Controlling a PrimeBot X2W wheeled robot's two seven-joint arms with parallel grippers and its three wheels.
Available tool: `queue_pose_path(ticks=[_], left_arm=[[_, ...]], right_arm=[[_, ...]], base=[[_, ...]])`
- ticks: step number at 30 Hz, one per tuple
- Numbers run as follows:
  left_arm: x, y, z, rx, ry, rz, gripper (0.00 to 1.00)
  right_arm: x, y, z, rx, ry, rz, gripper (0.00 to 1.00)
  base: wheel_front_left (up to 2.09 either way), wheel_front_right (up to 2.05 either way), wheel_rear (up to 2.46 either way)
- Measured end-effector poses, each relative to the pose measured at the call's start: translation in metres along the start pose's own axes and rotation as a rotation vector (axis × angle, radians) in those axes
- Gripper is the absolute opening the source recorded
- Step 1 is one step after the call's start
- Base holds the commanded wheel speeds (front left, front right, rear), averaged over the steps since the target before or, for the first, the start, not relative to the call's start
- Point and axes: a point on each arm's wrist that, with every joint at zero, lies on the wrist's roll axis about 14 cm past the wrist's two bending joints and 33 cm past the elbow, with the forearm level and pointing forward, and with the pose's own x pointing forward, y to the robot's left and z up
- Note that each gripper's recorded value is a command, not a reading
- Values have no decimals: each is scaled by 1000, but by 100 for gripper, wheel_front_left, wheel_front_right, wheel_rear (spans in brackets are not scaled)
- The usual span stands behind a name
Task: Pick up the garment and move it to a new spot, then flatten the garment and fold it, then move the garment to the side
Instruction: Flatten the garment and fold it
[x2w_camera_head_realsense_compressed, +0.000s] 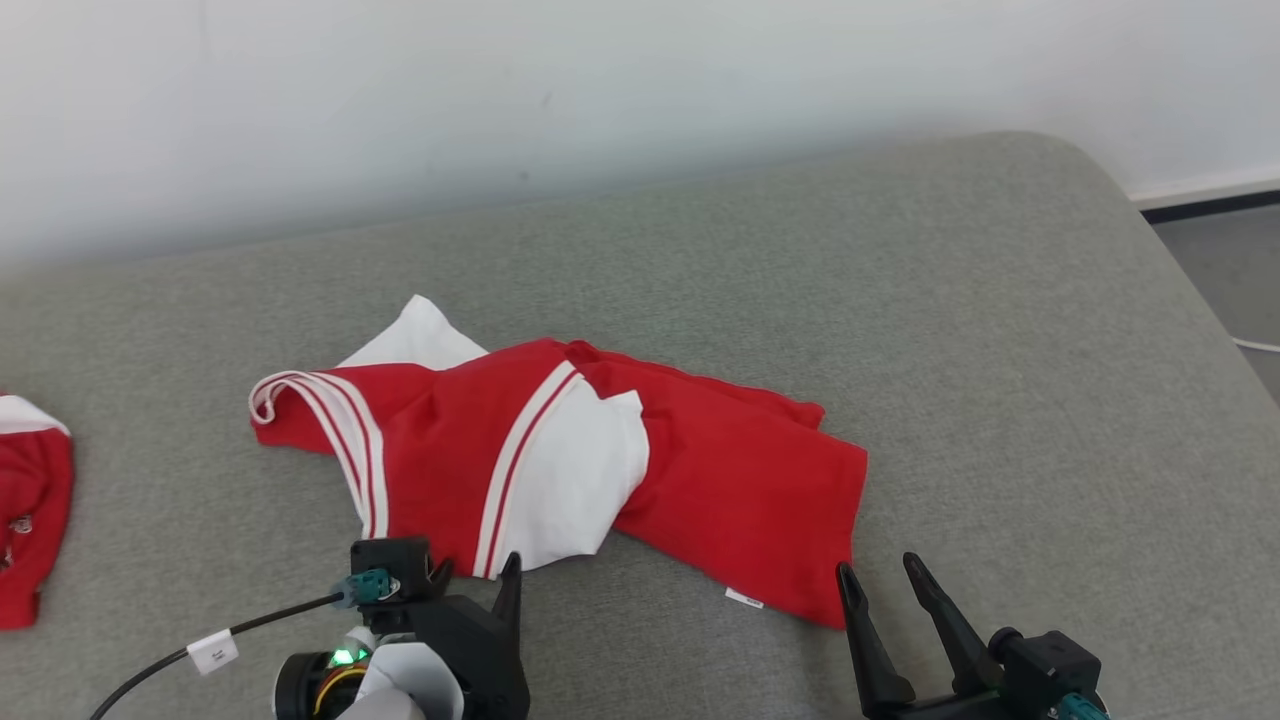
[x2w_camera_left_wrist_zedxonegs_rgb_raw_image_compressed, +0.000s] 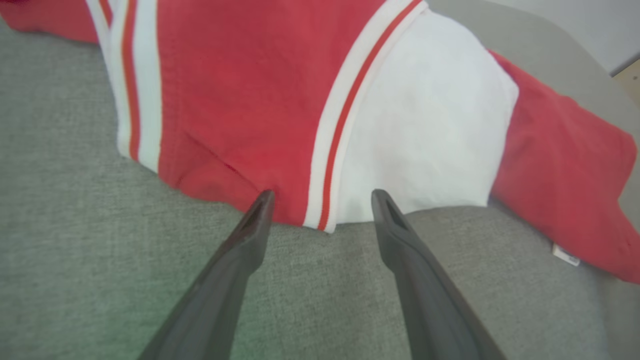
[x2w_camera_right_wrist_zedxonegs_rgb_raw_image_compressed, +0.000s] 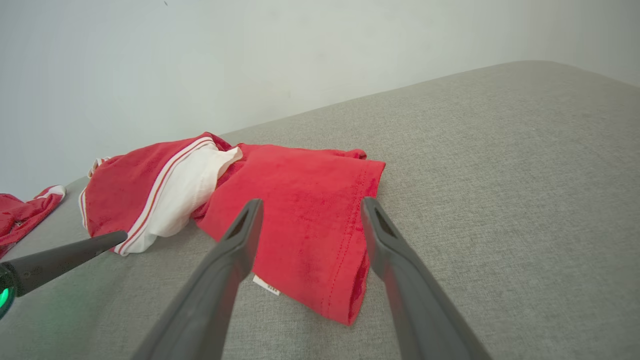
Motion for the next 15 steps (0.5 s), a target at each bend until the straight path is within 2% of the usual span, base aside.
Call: queue_pose_path(ticks=[6, 10, 11, 12, 13, 14, 15], left_arm=[[9, 19, -13, 32, 59, 82, 100], [12, 19, -20, 24, 99, 83, 100], [12, 19, -22, 28, 109, 80, 76], [12, 19, -23, 35, 119, 76, 32], [12, 19, -23, 42, 122, 73, 9], [12, 20, -24, 53, 128, 71, 0], [12, 20, -24, 53, 128, 71, 0]], right_arm=[[-3, -12, 0, 1, -2, -38, 100], [-4, -14, -2, 3, 3, -48, 100], [-4, -14, -2, 4, 3, -48, 100], [-3, -14, -2, 5, 3, -48, 100], [-3, -14, -2, 6, 4, -47, 100], [-3, -14, -3, 7, 4, -46, 100], [-3, -14, -3, 7, 4, -46, 100]], base=[[0, 0, 0], [0, 0, 0], [0, 0, 0], [0, 0, 0], [0, 0, 0], [0, 0, 0], [0, 0, 0]])
